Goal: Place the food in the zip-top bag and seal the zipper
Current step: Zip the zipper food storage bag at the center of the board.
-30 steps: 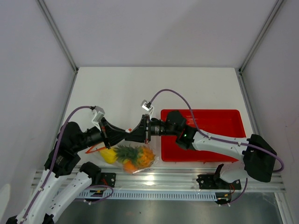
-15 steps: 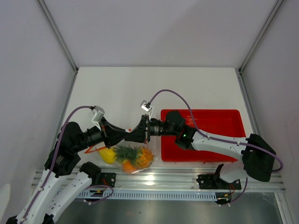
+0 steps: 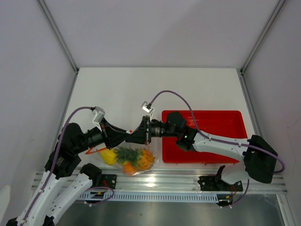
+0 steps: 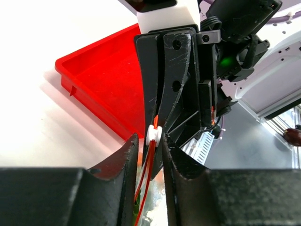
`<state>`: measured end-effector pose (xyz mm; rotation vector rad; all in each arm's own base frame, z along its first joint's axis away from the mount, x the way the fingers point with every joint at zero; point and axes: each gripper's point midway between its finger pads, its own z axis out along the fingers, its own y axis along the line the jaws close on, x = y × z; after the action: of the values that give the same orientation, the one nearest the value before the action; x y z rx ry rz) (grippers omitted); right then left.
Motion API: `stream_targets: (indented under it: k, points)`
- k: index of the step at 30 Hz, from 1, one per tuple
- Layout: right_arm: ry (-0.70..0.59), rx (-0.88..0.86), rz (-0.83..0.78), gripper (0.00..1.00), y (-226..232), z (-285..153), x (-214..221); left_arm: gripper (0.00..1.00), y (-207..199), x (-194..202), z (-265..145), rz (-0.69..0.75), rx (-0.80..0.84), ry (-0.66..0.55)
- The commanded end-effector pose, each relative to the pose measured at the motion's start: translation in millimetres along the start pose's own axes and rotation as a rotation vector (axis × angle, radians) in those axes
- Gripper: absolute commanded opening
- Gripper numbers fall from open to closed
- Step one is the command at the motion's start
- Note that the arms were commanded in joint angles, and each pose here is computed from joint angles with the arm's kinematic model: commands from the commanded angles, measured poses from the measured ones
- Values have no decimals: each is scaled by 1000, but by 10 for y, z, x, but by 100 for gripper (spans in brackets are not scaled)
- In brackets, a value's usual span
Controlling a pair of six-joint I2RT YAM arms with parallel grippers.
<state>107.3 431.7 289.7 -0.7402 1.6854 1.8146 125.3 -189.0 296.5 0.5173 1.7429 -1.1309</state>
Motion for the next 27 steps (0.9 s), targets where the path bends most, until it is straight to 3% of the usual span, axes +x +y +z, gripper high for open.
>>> stream_targets:
  k: [1, 6, 10, 15, 18, 21, 27]
  points:
    - [-47, -56, -37, 0, 193, 65, -204, 26, -26, -91, -17, 14, -6, -21]
    - [-43, -52, -37, 0, 187, 59, -194, 25, -10, -119, -13, 6, -21, -29]
    - [-43, -49, -37, 0, 172, 53, -194, 34, -20, -155, -23, 10, -24, -39]
    - [-41, -50, -38, 0, 160, 53, -186, 34, -31, -164, -27, 11, -21, -42]
    - [-46, -53, -39, 0, 171, 52, -199, 23, -23, -145, -20, 8, -20, -36]
    - [-45, -52, -40, 0, 168, 52, -196, 1, -7, -126, -19, 4, -25, -36]
    - [-70, -79, -41, 0, 216, 19, -229, 1, -23, -118, -20, 8, -15, -32]
